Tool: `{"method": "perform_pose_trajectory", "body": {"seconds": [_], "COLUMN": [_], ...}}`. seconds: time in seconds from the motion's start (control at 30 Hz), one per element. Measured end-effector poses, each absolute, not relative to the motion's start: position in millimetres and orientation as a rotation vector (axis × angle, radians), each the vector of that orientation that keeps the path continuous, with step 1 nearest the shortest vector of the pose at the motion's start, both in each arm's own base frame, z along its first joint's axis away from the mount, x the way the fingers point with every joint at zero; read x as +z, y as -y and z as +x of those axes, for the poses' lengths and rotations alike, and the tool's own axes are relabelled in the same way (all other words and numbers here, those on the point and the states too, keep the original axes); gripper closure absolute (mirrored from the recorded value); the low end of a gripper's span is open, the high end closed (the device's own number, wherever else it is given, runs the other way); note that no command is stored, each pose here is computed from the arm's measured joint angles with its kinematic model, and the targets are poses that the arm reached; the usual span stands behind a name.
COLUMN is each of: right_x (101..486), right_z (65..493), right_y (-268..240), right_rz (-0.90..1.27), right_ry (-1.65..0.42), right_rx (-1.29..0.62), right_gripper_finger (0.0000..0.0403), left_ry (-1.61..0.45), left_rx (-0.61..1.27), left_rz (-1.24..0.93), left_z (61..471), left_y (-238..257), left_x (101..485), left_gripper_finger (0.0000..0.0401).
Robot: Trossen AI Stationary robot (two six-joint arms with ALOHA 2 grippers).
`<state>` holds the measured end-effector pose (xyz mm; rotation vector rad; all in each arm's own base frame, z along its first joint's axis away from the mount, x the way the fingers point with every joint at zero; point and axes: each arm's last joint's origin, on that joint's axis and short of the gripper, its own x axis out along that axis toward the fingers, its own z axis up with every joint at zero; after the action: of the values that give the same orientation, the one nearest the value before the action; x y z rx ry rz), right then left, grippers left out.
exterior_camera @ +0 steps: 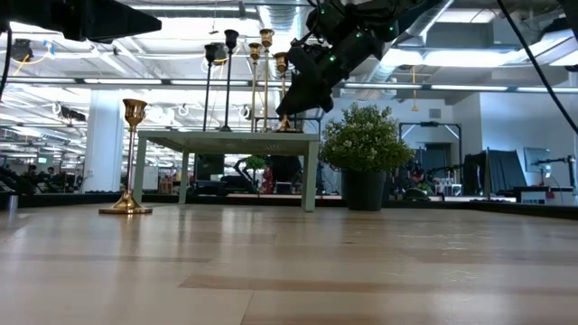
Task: Pick & Place candle stick holders
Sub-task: Put the gold candle holder on the shelf, then put the gold candle holder on the shelf aligned with the gold candle holder
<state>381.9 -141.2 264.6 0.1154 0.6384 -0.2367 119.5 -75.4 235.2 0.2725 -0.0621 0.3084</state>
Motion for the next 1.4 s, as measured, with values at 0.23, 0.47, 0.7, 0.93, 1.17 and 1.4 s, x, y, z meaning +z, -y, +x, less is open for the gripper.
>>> {"method": "perform_pose_trajectory", "body": {"seconds": [0.23,0.47,0.7,0.93,1.17,1.4], "right_x": [264.9,277.2,310.2,331.6,330.5,308.1], "right_z": [382.1,372.5,348.9,320.2,305.9,313.8], "right_y": [141.3,140.6,131.9,116.1,100.3,85.0], "right_rz": [0.092,0.092,0.086,0.099,0.074,0.005], "right_ry": [-0.638,-0.641,-0.616,-0.684,-0.821,-0.807], "right_rx": [-0.23,-0.236,-0.239,-0.222,-0.194,-0.157], "right_gripper_finger": [0.0293,0.0257,0.0241,0.0262,0.0384,0.0401], "left_ry": [0.062,0.062,0.062,0.062,0.015,-0.002], "left_rx": [0.308,0.308,0.308,0.308,0.457,0.477], "left_rz": [0.272,0.272,0.271,0.271,0.255,0.228], "left_z": [119.5,119.5,119.5,119.5,116.5,108.8], "left_y": [75.4,75.4,75.4,75.4,72.8,79.4], "left_x": [235.2,235.2,235.2,235.2,234.4,233.8], "left_gripper_finger": [0.0393,0.0393,0.0393,0.0393,0.0393,0.0393]}}
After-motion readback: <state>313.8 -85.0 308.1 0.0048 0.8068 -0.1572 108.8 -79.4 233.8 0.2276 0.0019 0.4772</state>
